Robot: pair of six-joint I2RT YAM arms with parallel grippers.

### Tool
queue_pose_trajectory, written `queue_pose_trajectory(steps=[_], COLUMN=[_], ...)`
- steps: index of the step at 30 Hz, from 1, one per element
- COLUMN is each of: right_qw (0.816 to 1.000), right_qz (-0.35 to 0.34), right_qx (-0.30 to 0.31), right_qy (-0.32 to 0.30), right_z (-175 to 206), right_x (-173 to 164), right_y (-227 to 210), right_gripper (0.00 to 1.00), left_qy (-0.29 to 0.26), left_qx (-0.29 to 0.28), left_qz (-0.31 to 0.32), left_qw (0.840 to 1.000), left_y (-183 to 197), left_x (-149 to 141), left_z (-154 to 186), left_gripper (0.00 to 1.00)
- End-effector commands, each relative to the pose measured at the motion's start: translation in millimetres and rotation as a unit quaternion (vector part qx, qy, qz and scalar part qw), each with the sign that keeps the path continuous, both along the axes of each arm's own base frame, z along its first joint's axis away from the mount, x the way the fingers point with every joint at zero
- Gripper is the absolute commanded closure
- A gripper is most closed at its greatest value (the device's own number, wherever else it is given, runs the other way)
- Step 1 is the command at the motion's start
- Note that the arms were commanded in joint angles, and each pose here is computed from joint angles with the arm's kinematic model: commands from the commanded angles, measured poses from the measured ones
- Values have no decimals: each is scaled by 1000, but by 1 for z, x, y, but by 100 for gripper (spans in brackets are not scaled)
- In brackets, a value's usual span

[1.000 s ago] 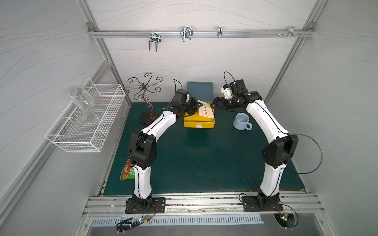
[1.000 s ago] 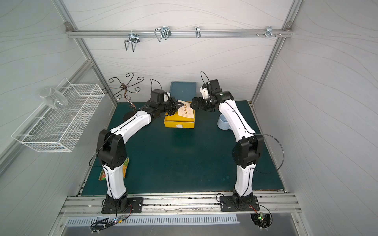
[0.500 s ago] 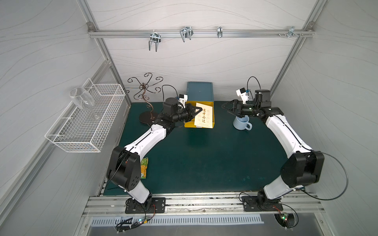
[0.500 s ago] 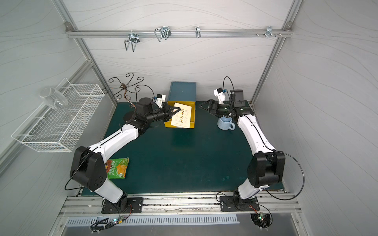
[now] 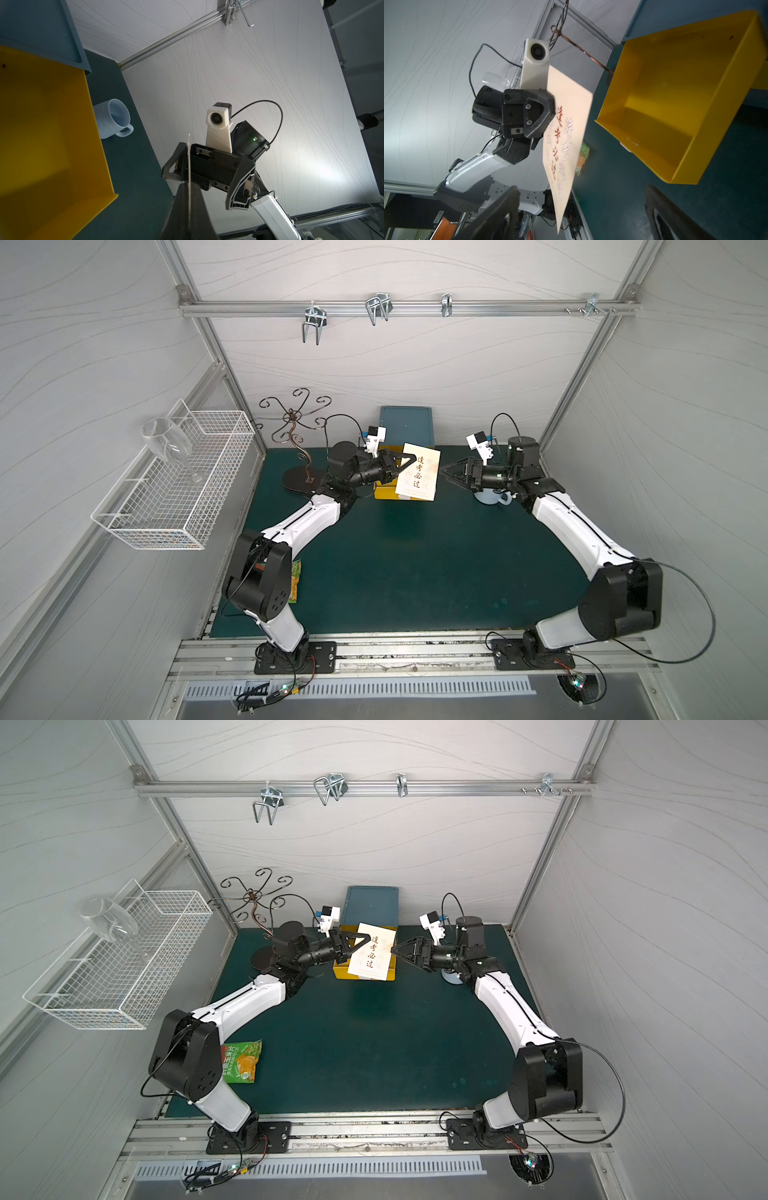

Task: Take the postcards out of the drawer
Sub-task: Place the postcard at the center of the board.

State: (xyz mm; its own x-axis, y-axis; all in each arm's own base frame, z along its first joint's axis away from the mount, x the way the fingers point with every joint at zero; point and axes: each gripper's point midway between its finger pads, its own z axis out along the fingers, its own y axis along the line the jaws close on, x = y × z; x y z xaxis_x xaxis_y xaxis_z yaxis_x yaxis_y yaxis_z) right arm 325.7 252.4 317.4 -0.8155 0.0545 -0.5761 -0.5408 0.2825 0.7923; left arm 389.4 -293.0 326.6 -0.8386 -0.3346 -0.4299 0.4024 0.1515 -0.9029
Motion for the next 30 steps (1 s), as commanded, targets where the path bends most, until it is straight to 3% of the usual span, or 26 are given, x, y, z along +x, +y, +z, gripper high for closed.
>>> queue_pose_trajectory(steps=[1,6,10,15,23,30], right_qw=[999,1000,999,999,999,998], right_qz=[15,11,10,17,30,43], right_qx=[1,10,1,-3,28,46], right_qy=[-39,-18,-37,-28,-17,-4], right_z=[6,-7,-9,-12,-19,-30], right_x=[-27,-51,-69,-81,-96,-102], right_y=[12,22,26,27,34,45], right_gripper=[7,11,12,19,43,55], left_qy=[-77,-80,-92,-72,-45,-43], left_qx=[7,-16,22,12,8,-9], left_qz=[-8,-1,-11,-16,-2,-12], left_qw=[997,997,995,997,999,999], left_y=[8,13,3,0,7,8], left_x=[-37,-67,-90,-108,-119,-126], left_z=[23,28,21,8,-12,-9], left_gripper=[100,100,100,100,100,100])
